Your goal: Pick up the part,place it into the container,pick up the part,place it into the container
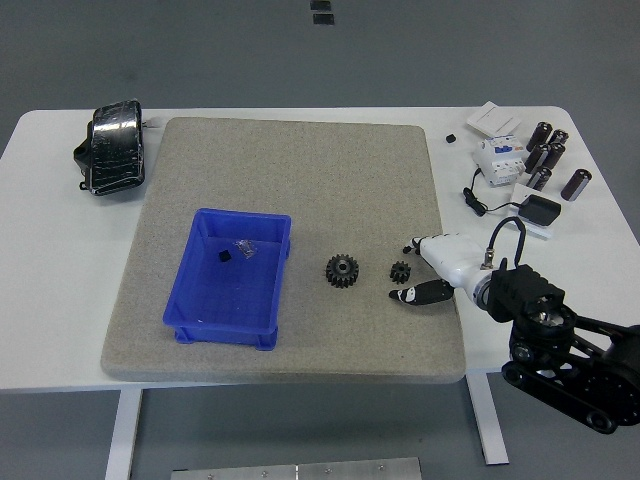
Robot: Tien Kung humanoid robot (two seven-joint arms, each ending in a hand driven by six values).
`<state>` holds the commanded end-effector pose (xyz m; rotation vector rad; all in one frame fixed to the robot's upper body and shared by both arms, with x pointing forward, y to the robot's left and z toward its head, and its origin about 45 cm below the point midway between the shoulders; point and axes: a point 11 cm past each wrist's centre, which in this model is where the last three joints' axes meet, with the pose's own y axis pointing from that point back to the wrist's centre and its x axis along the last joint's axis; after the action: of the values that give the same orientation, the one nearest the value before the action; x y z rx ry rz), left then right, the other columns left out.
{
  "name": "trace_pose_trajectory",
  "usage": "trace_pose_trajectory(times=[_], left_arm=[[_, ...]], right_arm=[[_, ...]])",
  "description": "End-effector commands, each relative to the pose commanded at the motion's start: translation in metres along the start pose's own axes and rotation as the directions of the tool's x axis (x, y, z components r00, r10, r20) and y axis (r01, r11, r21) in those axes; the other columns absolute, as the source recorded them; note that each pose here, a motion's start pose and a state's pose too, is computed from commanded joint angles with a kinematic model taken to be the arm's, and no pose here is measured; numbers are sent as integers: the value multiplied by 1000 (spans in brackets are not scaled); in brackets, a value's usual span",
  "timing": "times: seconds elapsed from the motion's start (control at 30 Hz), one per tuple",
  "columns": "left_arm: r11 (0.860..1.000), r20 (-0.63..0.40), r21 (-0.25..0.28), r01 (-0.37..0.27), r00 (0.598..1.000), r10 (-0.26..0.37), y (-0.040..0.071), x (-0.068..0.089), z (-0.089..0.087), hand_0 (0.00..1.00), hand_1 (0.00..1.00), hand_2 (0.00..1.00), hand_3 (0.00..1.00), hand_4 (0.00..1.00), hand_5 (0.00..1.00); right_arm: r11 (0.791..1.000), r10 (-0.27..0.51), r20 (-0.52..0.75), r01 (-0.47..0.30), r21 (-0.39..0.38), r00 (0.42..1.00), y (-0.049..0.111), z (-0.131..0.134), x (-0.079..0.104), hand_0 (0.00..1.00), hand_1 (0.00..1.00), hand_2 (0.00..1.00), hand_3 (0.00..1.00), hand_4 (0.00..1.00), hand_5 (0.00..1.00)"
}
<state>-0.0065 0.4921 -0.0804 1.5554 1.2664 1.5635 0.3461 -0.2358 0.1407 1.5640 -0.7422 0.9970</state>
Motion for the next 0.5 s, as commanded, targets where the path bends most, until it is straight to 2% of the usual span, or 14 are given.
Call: trace_pose_trajectory(times=[0.5], left_arm=[[1000, 1, 3, 0, 1000, 0, 0, 0, -1, 686, 668, 642, 595, 705, 275]], right_arm=[[999, 28, -1, -27, 36, 1000, 1, -9, 5, 330, 521, 570, 736, 870, 644]])
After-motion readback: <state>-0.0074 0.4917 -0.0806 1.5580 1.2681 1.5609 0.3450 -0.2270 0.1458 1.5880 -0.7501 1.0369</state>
